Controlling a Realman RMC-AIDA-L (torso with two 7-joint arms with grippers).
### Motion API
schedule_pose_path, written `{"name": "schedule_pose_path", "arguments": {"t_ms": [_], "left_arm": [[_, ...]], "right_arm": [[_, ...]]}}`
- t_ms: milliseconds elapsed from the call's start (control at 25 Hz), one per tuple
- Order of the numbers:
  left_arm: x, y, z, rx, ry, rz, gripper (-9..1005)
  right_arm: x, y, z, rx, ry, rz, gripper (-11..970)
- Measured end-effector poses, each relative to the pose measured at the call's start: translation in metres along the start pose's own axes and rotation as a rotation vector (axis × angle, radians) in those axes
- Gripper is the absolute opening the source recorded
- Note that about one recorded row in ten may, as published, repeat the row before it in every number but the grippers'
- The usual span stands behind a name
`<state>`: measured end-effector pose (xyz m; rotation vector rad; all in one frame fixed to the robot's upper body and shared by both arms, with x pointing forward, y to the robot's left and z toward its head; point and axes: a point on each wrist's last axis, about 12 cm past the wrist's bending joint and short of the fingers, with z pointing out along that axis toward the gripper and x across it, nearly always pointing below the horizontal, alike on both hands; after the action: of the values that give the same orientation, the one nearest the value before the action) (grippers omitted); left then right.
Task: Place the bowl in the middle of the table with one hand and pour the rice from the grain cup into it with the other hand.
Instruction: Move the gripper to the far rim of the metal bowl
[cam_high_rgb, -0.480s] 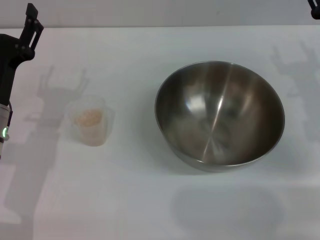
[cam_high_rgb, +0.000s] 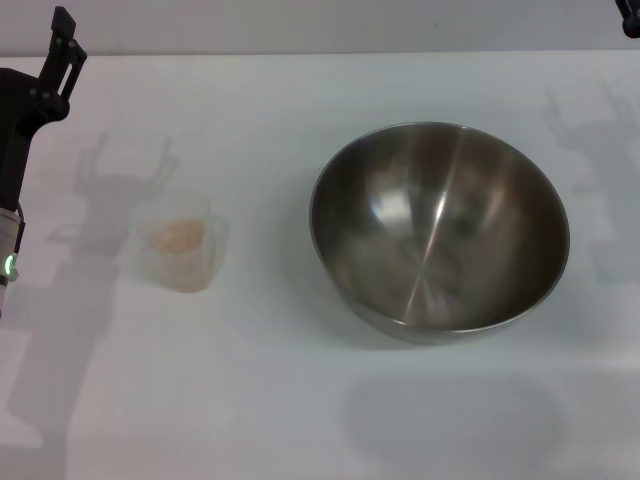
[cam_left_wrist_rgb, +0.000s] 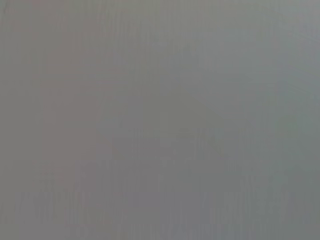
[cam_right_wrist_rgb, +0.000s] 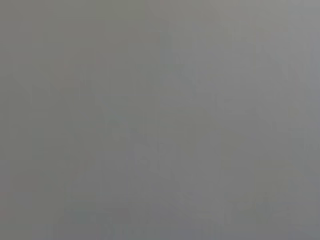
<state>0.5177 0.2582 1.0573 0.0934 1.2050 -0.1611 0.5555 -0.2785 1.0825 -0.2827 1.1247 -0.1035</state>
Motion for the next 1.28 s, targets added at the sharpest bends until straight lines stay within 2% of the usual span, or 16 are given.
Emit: {"name": "schedule_pose_path", "arguments": {"t_ms": [160,360,400,480,560,600,640,720,800,840,960,1000,1040,1160,1200,1280], "left_arm": [[0.0,0.0,0.0,0.0,0.002,0.002,858],[0.001,0.002,-0.001,-0.001,0.005,0.008,858],[0.001,0.002,-0.001,-0.002,0.006,0.009,858],[0.001,0.003,-0.002,-0.004,0.007,0.01,858],[0.001,0.004,-0.002,-0.01,0.008,0.012,857],[0.001,0.006,-0.003,-0.018,0.008,0.013,857],[0.001,0.006,-0.003,-0.018,0.008,0.013,857],[0.001,0.009,-0.004,-0.034,0.009,0.015,857],[0.0,0.011,-0.006,-0.05,0.009,0.015,857],[0.0,0.011,-0.006,-0.05,0.009,0.015,857],[0.0,0.013,-0.007,-0.057,0.009,0.016,856],[0.001,0.013,-0.007,-0.061,0.011,0.017,856],[0.001,0.013,-0.007,-0.061,0.011,0.017,856],[0.001,0.014,-0.009,-0.069,0.014,0.016,856],[0.001,0.015,-0.01,-0.073,0.016,0.016,856],[0.001,0.015,-0.011,-0.076,0.018,0.016,856]], "right_arm": [[-0.002,0.004,0.007,-0.01,-0.001,-0.001,756],[-0.006,0.022,0.032,-0.058,0.077,0.108,756],[-0.011,0.031,0.043,-0.073,0.124,0.158,756],[-0.015,0.036,0.049,-0.083,0.156,0.181,756],[-0.024,0.045,0.059,-0.11,0.223,0.224,757],[-0.034,0.053,0.068,-0.143,0.31,0.261,757],[-0.034,0.053,0.068,-0.143,0.31,0.261,757],[-0.049,0.06,0.077,-0.184,0.401,0.289,757],[-0.078,0.064,0.09,-0.262,0.561,0.308,757],[-0.078,0.064,0.09,-0.262,0.561,0.308,756],[-0.11,0.062,0.097,-0.342,0.714,0.288,752],[-0.128,0.058,0.098,-0.385,0.823,0.264,752],[-0.128,0.058,0.098,-0.385,0.823,0.264,752],[-0.148,0.05,0.098,-0.433,0.978,0.223,752],[-0.154,0.045,0.097,-0.451,1.072,0.201,751],[-0.155,0.041,0.098,-0.461,1.119,0.187,751]]}}
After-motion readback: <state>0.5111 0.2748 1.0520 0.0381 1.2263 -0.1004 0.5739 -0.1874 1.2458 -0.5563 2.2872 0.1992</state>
